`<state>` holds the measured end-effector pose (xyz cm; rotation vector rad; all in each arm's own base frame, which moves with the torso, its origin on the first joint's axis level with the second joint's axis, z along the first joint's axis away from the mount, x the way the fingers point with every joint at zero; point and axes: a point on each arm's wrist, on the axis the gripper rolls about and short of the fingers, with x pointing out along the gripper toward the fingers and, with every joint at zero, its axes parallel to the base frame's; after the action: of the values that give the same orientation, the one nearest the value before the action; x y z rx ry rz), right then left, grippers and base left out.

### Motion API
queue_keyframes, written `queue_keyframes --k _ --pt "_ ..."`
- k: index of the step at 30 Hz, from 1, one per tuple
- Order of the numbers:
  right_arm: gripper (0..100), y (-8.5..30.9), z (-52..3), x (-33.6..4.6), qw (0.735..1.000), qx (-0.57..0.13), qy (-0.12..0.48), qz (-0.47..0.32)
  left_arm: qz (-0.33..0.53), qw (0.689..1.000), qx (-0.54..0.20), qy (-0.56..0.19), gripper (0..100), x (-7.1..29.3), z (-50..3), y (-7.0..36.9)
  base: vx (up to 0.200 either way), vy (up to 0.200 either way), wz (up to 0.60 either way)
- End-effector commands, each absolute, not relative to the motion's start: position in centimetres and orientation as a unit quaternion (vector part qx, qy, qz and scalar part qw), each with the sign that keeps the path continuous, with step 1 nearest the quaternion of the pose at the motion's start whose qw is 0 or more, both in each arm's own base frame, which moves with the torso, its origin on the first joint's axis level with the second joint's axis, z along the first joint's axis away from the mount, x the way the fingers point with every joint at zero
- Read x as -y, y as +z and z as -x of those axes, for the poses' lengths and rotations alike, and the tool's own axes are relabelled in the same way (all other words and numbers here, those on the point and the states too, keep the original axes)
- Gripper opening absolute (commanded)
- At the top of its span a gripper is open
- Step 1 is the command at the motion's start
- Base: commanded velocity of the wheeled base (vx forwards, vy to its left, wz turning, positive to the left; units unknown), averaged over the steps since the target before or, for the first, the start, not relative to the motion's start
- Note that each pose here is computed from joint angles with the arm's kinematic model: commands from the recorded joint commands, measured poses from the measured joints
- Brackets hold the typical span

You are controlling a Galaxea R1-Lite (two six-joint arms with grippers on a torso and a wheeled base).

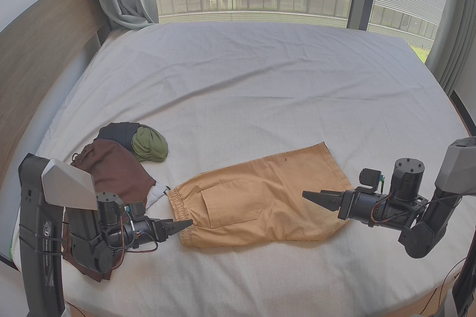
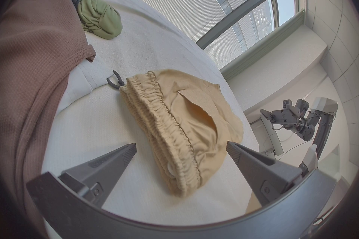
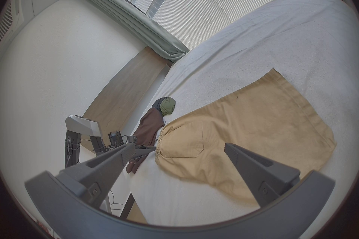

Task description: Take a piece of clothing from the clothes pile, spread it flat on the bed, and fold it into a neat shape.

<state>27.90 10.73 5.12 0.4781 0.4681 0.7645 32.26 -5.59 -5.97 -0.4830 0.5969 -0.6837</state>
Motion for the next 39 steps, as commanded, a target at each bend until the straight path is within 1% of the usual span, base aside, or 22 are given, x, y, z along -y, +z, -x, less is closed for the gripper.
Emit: queue_keyframes --k 1,8,13,20,34,39 --pt "100 4.6 -27.9 -10.7 0.873 -0.229 0.365 -0.229 0.237 0.868 -0.290 -0.326 100 5.9 -32.9 -7.2 0.000 0.000 0.00" --pt "100 4.4 -28.0 -10.8 0.873 -0.230 0.364 -0.230 0.247 0.864 -0.293 -0.328 100 6.3 -33.2 -7.5 0.000 0.000 0.00" --pt "100 3.5 -28.0 -11.0 0.869 -0.243 0.364 -0.230 0.257 0.867 -0.282 -0.320 100 6.6 -34.3 -7.6 0.000 0.000 0.00" --pt "100 3.4 -28.0 -11.3 0.868 -0.237 0.371 -0.229 0.259 0.861 -0.292 -0.326 100 7.5 -34.1 -8.1 0.000 0.000 0.00" --pt "100 3.4 -27.9 -11.5 0.868 -0.234 0.375 -0.228 0.260 0.859 -0.302 -0.322 100 7.4 -33.7 -8.6 0.000 0.000 0.00" --pt "100 2.6 -28.0 -11.7 0.867 -0.240 0.375 -0.224 0.258 0.864 -0.299 -0.314 100 7.4 -33.7 -8.5 0.000 0.000 0.00"
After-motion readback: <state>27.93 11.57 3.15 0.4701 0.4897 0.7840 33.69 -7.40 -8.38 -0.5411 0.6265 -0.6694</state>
